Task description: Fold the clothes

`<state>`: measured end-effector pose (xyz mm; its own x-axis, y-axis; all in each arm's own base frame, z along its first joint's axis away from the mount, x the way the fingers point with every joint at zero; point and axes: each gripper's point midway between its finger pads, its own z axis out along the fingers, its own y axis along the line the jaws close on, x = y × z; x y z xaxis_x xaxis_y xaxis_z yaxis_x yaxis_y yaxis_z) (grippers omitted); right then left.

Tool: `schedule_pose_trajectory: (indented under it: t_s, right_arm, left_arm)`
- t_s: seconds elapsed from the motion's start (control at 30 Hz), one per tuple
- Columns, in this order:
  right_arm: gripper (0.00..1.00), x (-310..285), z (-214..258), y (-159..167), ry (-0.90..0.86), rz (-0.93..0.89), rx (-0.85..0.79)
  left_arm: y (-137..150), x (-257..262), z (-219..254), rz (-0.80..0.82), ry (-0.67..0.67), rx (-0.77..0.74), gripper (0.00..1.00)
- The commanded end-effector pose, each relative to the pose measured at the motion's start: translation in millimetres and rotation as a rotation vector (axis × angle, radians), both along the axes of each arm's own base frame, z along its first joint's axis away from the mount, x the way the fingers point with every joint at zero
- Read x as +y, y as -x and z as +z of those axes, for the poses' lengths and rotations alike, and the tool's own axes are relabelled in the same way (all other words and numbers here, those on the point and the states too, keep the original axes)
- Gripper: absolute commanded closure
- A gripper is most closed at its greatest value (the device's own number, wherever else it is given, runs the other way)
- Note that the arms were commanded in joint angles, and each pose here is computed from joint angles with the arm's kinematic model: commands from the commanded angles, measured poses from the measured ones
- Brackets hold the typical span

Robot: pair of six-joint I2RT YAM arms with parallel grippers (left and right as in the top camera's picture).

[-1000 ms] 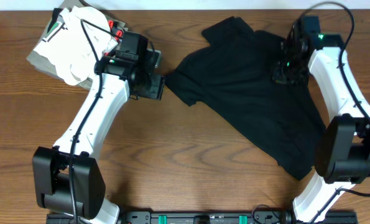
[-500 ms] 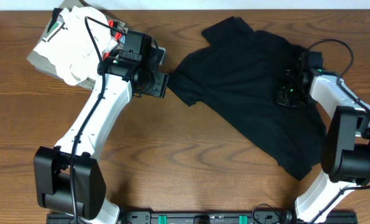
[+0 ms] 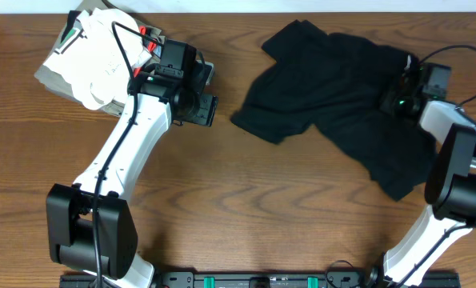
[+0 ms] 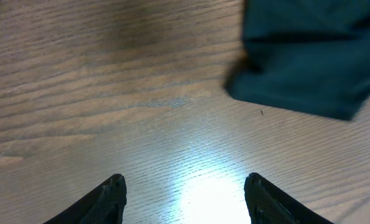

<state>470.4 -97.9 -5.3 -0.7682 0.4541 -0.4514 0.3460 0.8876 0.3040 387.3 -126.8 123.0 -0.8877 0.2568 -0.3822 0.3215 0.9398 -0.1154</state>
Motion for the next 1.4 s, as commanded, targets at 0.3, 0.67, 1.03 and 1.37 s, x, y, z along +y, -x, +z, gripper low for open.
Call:
schedule_pose_trajectory:
  t_s: [0.3, 0.67, 1.03, 1.37]
  right_arm:
    - [0.53, -40.5, 9.2, -6.3, -0.020, 0.043, 0.205]
    - [0.35, 11.0, 132.6, -28.2, -0.245, 0.192, 0.121]
    - [0.36, 42.9, 137.8, -20.1, -0.241, 0.282, 0.159]
    - [0.40, 65.4, 136.8, -17.8, -0.242, 0.329, 0.181]
  left_arm:
    - [17.4, -69.6, -31.9, -0.187, 0.092, 0.080, 0.37]
    - [7.8, -132.6, -62.1, -0.339, 0.220, 0.041, 0.36]
    - [13.0, -149.1, -94.3, -0.373, 0.283, 0.106, 0.36]
    - [7.7, -156.0, -105.2, -0.384, 0.282, 0.086, 0.59]
